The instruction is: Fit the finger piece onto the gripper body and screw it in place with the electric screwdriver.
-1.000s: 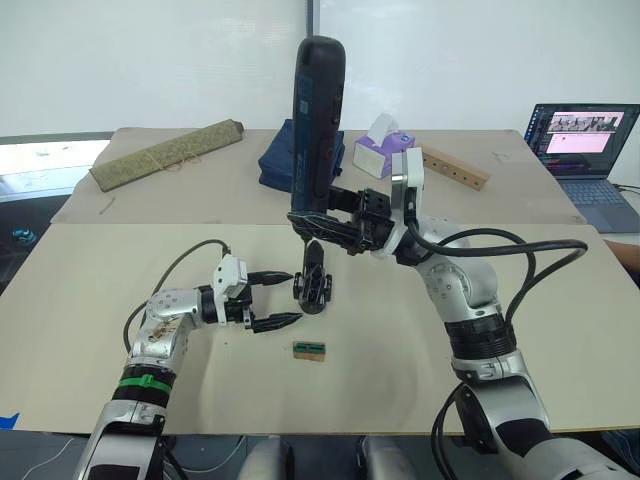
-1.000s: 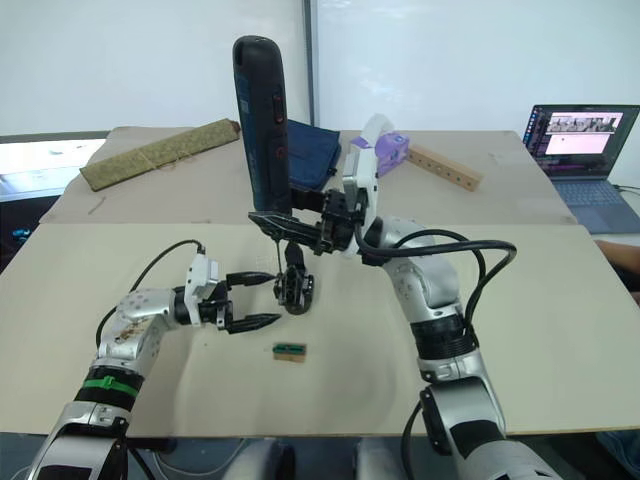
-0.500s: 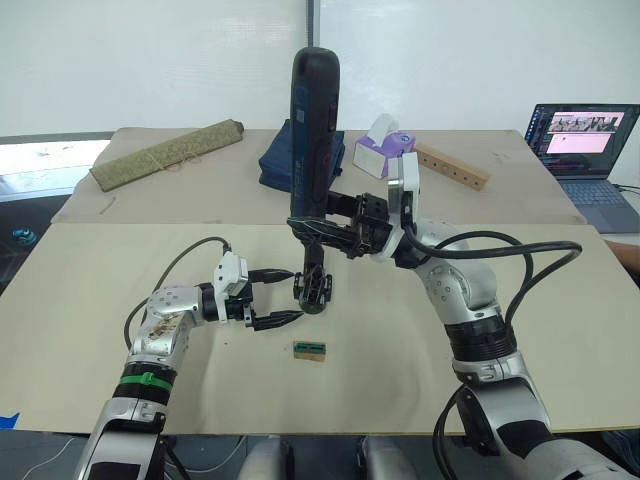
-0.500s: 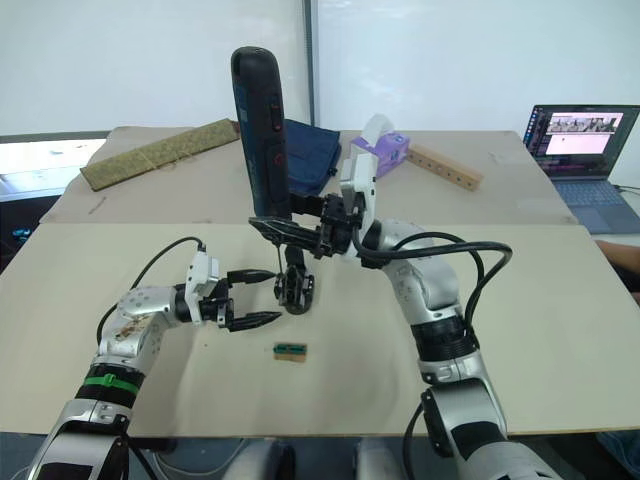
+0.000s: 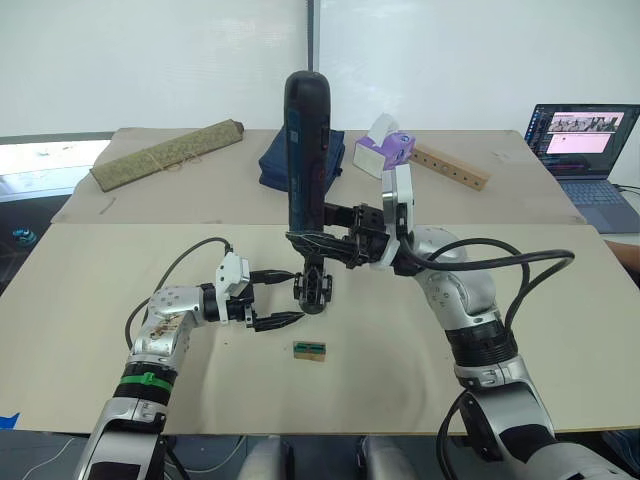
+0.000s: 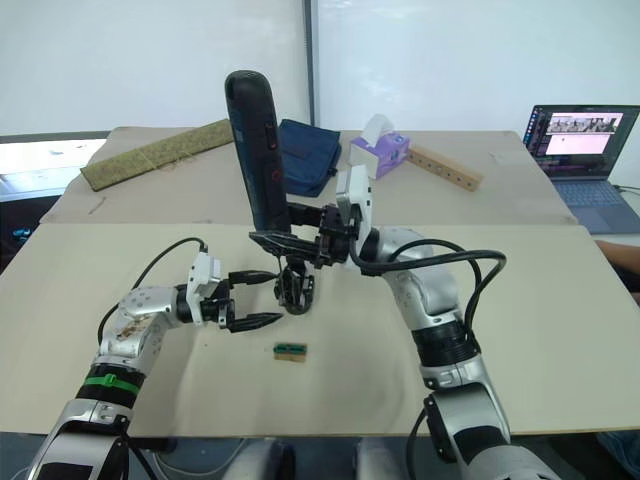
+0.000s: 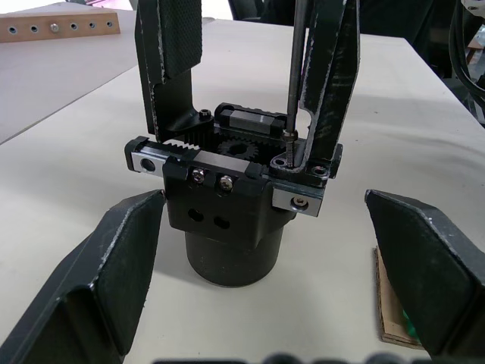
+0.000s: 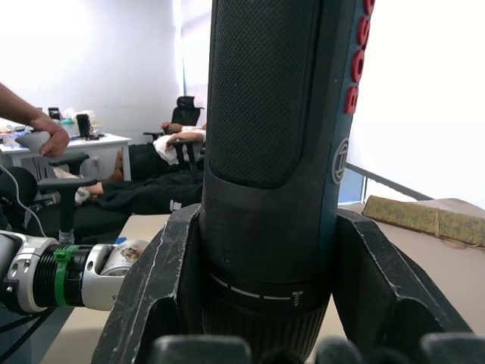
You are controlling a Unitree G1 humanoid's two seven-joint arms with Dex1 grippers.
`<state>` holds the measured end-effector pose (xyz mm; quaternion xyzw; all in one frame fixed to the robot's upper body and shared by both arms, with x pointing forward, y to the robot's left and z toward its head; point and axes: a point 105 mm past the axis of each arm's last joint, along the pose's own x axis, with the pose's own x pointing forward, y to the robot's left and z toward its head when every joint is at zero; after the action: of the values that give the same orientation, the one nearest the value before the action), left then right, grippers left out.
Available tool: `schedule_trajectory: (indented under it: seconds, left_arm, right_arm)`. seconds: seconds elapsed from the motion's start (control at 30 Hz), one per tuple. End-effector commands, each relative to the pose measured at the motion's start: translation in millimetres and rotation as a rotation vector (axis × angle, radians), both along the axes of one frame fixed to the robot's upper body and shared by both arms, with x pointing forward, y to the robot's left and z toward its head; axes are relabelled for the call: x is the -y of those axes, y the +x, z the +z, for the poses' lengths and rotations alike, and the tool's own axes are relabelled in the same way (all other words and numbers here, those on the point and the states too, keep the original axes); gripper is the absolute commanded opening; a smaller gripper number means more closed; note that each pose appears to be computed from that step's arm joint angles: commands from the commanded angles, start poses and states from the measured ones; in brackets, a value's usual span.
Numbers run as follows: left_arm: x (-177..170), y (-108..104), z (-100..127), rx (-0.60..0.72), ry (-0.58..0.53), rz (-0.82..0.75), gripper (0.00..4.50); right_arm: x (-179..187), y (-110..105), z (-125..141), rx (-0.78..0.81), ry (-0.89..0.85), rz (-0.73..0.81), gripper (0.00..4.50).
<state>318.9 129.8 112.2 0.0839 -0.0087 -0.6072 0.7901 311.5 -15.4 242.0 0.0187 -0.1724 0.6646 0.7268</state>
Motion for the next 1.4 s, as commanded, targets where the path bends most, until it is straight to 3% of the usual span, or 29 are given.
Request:
schedule_trajectory:
  seconds: [0.03, 1.4]
  left_arm:
    - [3.3, -3.2, 8.0, 0.041, 0.011, -0.023, 4.5]
    - [5.5, -2.5, 5.9, 0.023, -0.026, 0.006, 4.5]
  right_arm:
    - [-0.2, -7.0, 16.1, 0.075, 0.028, 0.014, 1.95]
    - [7.4, -2.0, 24.4, 0.091, 0.051, -0.009, 1.95]
